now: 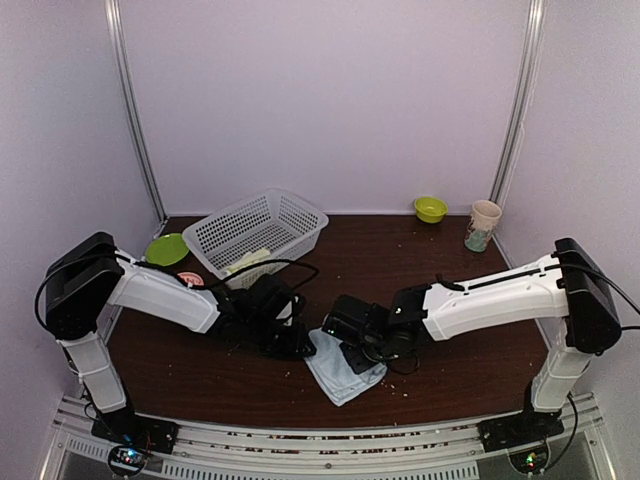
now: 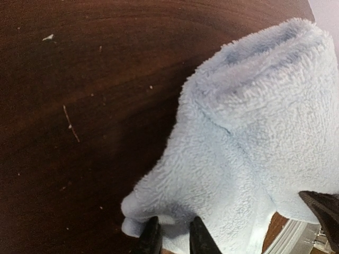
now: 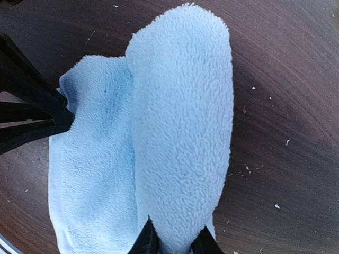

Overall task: Roll the towels
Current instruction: Roll the towel at the center of the board.

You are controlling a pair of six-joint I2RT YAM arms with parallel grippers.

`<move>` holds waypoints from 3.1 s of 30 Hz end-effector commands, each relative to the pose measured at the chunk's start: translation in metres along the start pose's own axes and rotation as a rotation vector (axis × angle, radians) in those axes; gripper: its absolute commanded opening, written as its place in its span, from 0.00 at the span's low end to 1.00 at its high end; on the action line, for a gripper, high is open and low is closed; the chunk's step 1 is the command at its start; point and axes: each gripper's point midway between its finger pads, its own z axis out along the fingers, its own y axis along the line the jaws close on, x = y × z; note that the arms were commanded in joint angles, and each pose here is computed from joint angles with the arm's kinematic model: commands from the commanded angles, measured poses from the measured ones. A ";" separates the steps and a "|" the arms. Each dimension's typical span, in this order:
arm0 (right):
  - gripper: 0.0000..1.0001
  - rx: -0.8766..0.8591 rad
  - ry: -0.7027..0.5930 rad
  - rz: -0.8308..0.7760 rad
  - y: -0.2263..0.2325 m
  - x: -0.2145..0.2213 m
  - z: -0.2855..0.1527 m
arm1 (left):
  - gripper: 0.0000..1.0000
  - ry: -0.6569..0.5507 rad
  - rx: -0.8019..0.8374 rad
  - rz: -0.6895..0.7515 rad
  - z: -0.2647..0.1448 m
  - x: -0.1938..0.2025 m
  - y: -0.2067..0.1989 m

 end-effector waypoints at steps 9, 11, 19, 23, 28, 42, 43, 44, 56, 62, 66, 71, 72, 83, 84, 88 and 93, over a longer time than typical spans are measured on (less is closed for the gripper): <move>0.40 -0.272 -0.042 0.058 0.047 -0.011 -0.016 | 0.19 0.033 -0.043 -0.003 0.003 0.017 0.014; 0.41 -0.311 -0.042 0.064 0.053 -0.011 -0.017 | 0.19 0.032 -0.041 -0.001 0.003 0.017 0.013; 0.48 -0.421 -0.037 0.062 0.070 -0.006 -0.020 | 0.19 0.031 -0.047 -0.002 0.000 0.018 0.015; 0.48 -0.424 -0.005 0.053 0.073 0.003 -0.009 | 0.19 0.032 -0.057 0.000 -0.007 0.021 0.017; 0.49 -0.459 0.022 0.060 0.083 0.011 0.001 | 0.23 0.025 -0.081 0.011 -0.022 0.025 0.023; 0.51 -0.501 0.057 0.060 0.094 0.023 0.013 | 0.27 -0.074 -0.033 0.017 -0.070 0.008 0.001; 0.51 -0.503 0.059 0.060 0.094 0.025 0.013 | 0.26 -0.093 -0.025 0.025 -0.072 0.001 -0.005; 0.52 -0.504 0.061 0.062 0.094 0.025 0.014 | 0.26 -0.113 -0.009 0.034 -0.075 -0.008 -0.014; 0.62 -0.543 0.074 0.083 0.098 0.030 0.012 | 0.27 -0.121 0.046 0.071 -0.051 -0.036 -0.044; 0.63 -0.572 0.066 0.085 0.101 0.027 0.006 | 0.27 -0.087 0.045 0.057 -0.031 -0.033 -0.035; 0.63 -0.577 0.054 0.081 0.100 0.024 -0.001 | 0.25 -0.054 0.033 0.024 -0.017 -0.026 -0.020; 0.65 -0.585 0.040 0.077 0.097 0.018 -0.014 | 0.14 -0.013 0.001 -0.017 -0.002 -0.011 0.002; 0.65 -0.584 0.037 0.075 0.095 0.017 -0.017 | 0.11 -0.004 -0.006 -0.023 0.001 -0.007 0.006; 0.66 -0.581 -0.037 0.186 0.052 -0.012 -0.044 | 0.00 0.047 -0.048 -0.054 0.011 0.020 0.035; 0.66 -0.575 -0.036 0.214 0.045 -0.012 -0.040 | 0.00 0.048 -0.050 -0.054 0.011 0.021 0.036; 0.64 -0.545 -0.004 0.290 0.029 -0.010 -0.022 | 0.00 0.053 -0.053 -0.050 0.009 0.026 0.038; 0.65 -0.556 0.048 0.332 0.029 -0.002 0.001 | 0.00 0.061 -0.066 -0.033 0.006 0.037 0.042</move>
